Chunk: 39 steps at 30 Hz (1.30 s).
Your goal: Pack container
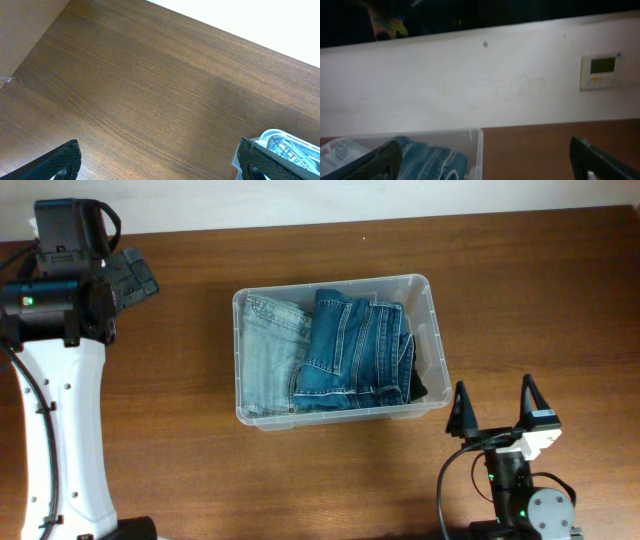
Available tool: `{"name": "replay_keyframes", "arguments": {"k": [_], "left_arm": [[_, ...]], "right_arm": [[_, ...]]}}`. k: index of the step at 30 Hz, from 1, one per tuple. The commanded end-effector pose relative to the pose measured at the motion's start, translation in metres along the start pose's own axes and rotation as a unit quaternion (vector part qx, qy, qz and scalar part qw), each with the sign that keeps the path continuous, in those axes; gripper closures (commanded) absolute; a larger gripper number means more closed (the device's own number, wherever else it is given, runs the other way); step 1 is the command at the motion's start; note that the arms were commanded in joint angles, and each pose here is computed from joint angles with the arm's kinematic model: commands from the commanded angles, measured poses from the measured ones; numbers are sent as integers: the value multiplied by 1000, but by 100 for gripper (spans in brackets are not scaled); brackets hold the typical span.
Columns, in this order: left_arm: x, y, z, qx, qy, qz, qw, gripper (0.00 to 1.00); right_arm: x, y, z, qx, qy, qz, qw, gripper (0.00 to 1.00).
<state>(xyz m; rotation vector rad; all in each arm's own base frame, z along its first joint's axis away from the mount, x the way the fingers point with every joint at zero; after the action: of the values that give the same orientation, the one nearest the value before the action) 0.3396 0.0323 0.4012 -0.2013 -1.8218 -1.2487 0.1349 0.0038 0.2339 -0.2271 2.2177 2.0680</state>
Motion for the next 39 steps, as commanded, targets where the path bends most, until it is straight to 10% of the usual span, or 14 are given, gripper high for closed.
{"name": "replay_keyframes", "arguments": {"k": [1, 39], "left_arm": [[-2, 0, 1, -1, 2, 1, 1000, 1], [-2, 0, 1, -1, 2, 1, 1000, 1]], "right_arm": [[-1, -10, -1, -2, -11, 4, 1000, 1], [1, -71, -1, -1, -25, 128, 991, 1]]}}
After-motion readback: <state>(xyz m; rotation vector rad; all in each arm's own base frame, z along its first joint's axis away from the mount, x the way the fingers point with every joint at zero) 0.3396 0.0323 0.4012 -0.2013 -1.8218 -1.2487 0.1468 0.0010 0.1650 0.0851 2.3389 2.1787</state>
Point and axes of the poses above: each gripper's point midway between its finger pads, its own x axis back along the fingers, its own z axis along the line the jaws close on, y = z × x, the point moved 10 cm from there along x, back along the fingers, and after that the axes turned 10 degrees about x, right-handed, at the moved point
